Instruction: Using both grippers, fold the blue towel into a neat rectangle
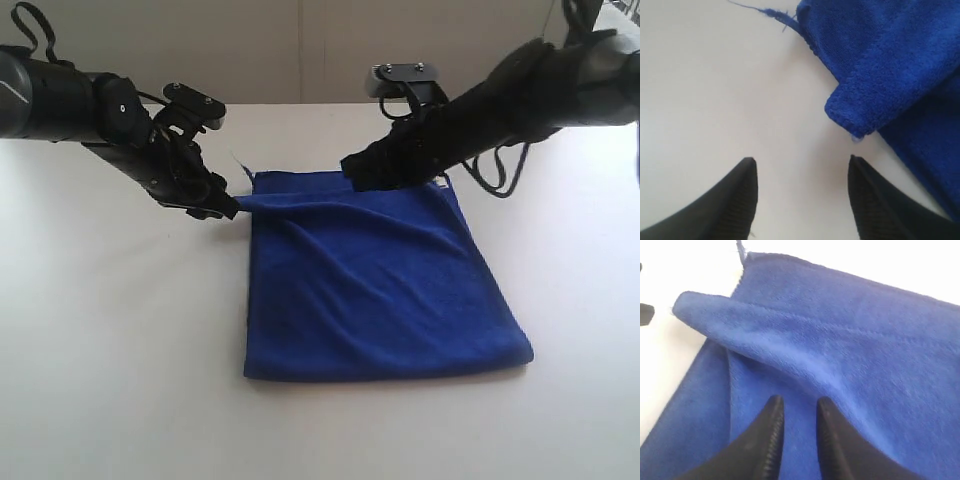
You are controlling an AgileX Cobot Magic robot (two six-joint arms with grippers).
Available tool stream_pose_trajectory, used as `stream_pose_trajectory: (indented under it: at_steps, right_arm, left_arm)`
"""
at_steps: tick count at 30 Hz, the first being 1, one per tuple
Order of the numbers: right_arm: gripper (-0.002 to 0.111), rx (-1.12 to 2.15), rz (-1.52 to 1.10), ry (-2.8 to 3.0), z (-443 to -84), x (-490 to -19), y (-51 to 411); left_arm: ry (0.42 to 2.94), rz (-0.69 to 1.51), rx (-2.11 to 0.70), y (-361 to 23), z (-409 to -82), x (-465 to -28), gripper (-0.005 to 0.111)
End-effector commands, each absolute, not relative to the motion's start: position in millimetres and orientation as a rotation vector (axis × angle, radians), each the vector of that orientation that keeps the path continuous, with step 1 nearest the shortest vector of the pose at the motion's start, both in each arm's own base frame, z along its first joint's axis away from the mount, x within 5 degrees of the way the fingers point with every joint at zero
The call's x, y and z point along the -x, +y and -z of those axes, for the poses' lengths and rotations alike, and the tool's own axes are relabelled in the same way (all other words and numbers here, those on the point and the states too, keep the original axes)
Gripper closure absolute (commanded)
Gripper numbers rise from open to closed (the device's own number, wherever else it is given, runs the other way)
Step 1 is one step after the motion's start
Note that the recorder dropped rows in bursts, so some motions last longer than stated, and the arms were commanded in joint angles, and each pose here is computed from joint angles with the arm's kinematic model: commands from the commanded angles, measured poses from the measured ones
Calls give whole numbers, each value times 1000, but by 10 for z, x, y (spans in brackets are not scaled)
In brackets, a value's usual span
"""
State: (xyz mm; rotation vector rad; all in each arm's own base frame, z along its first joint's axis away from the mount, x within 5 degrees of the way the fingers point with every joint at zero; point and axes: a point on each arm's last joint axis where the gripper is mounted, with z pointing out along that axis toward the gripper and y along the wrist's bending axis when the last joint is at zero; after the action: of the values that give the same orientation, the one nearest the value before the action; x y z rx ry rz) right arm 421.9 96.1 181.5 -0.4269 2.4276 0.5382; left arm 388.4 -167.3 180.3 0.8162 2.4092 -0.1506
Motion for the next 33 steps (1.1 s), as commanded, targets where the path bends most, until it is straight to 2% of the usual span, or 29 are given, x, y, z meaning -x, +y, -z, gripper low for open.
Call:
stream_pose_trajectory:
  at_steps: [1,6,16,19,24,29,33]
  right_arm:
    - [95,547,-577,2411,-1657,-4407,1143]
    - [108,617,-630,2407,-1515,-4584,1224]
    - [108,574,-673,2488,-1074,-4750,1260]
    - [108,552,-674,2516,-993,-4746,1254]
    - [108,548,-662,2513,-989,-4755,1249]
    - [108,548,-662,2503,-1019,-4769,1252]
    - [108,527,-632,2417,-1393,-4827,1250]
  left_arm:
    - [2409,165,-795,-1677,-1838,-3877,48]
    - [2412,168,-791,-1678,-1837,-3875,48]
    - [2436,171,-802,-1674,-1824,-3855,48]
    - [2439,188,-794,-1669,-1912,-3821,48]
    - [2480,203,-870,-1616,-2170,-3650,48]
    - [2505,199,-952,-1600,-2183,-3587,48]
    - [2504,205,-961,-1591,-2282,-3532,48]
